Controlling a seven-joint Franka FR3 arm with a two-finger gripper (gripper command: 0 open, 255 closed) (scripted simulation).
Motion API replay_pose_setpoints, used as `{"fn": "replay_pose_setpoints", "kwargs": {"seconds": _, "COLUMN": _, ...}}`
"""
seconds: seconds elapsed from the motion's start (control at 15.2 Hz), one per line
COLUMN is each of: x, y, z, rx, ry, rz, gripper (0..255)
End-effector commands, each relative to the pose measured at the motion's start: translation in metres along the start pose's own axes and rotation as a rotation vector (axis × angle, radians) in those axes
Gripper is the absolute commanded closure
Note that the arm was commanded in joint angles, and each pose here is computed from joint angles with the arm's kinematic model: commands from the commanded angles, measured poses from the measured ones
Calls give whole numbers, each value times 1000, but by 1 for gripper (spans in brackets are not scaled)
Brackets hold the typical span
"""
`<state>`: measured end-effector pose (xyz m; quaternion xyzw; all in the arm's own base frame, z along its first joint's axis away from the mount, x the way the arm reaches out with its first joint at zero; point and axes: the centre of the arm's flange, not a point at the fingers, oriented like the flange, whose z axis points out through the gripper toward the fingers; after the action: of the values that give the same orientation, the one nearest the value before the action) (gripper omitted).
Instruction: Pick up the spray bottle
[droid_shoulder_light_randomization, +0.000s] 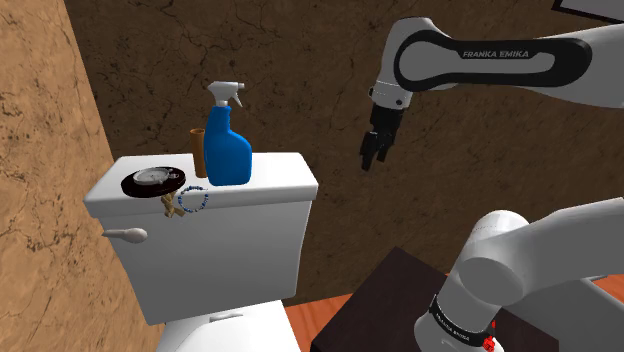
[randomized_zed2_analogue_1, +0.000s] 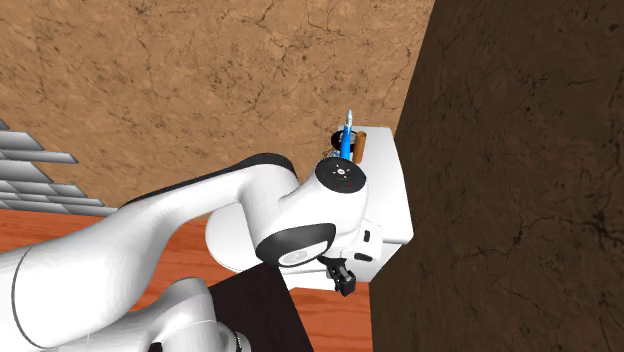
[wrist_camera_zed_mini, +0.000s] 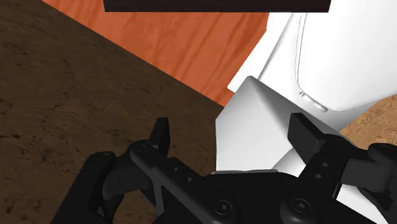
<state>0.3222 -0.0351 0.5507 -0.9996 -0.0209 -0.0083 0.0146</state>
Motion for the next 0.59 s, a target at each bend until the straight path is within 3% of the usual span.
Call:
{"fn": "replay_pose_setpoints", "kwargs": {"seconds": 0.0, "x": 0, "y": 0, "z": 0, "rx": 0, "ry": 0, "rz": 0, "gripper": 0}}
{"fn": "replay_pose_setpoints", "kwargs": {"seconds": 0.53, "x": 76, "y": -41, "z": -6, "rx": 57, "ry": 109, "rz": -263, "gripper": 0}}
